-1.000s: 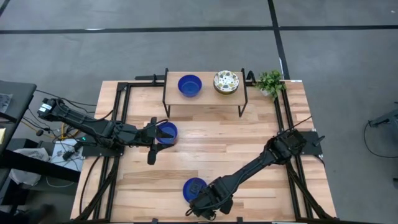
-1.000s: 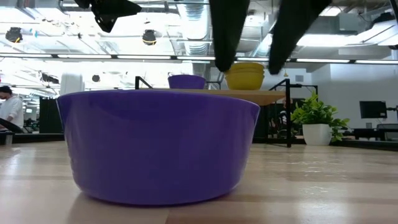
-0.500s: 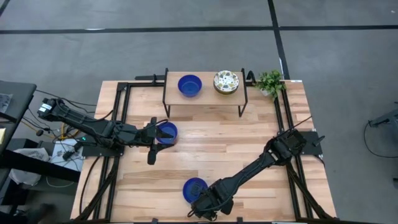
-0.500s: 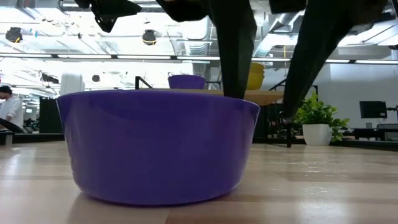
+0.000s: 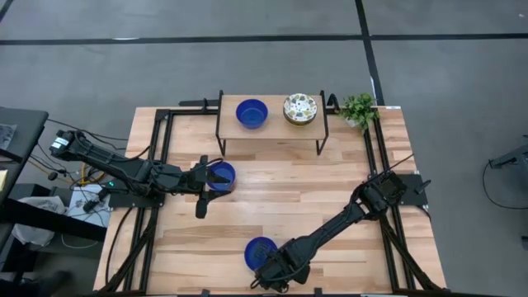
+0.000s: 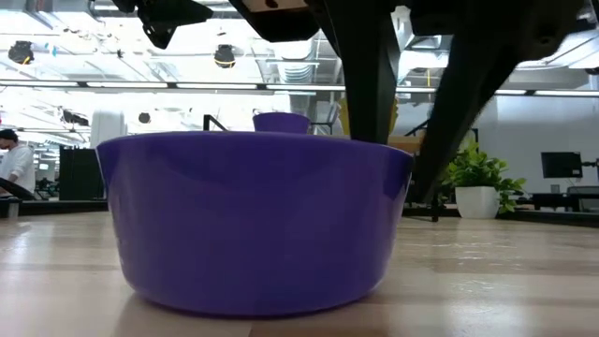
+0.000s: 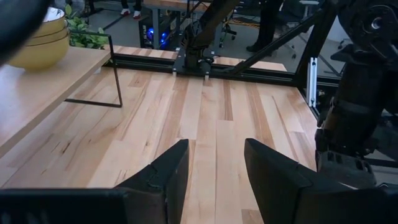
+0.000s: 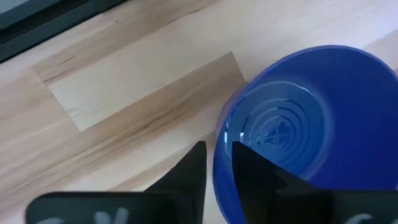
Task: Pick & Place Mini bowls
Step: Stack the bottom blue bowl on top of the blue bowl on the shelf
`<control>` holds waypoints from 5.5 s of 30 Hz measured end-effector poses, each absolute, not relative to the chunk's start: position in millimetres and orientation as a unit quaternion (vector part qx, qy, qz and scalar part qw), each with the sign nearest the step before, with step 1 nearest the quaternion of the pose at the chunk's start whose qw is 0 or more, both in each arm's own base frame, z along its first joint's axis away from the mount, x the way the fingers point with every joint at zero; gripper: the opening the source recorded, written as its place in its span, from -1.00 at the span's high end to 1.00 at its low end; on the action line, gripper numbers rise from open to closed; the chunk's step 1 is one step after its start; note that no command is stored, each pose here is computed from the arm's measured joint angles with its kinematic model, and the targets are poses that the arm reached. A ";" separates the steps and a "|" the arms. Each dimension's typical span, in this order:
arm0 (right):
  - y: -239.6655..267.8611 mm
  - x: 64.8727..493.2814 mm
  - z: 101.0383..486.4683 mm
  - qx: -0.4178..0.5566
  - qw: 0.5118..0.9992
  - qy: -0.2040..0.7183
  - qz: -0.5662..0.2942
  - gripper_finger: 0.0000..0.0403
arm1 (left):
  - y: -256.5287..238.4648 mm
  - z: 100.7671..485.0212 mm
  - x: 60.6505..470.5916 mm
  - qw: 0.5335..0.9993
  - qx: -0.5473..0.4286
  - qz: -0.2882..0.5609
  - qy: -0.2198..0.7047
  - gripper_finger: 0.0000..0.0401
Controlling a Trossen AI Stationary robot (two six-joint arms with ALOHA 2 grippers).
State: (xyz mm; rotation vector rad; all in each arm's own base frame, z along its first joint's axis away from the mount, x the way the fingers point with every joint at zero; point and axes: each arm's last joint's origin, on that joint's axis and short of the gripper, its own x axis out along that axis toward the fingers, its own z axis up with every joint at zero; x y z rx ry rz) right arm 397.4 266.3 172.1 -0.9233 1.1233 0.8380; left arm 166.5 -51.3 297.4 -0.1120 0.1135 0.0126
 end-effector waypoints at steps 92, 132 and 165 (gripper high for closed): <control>-90.6 411.6 355.1 -0.497 0.724 0.477 -0.023 1.00 | -49.3 299.4 166.9 0.997 -0.058 0.029 0.045 0.23; -138.4 389.3 348.0 -0.442 0.759 0.468 0.098 1.00 | -49.1 300.2 167.0 0.997 -0.060 0.029 0.041 0.23; -148.0 407.6 320.7 -0.444 0.748 0.481 0.107 1.00 | -49.2 302.2 167.2 0.997 -0.064 0.028 0.031 0.23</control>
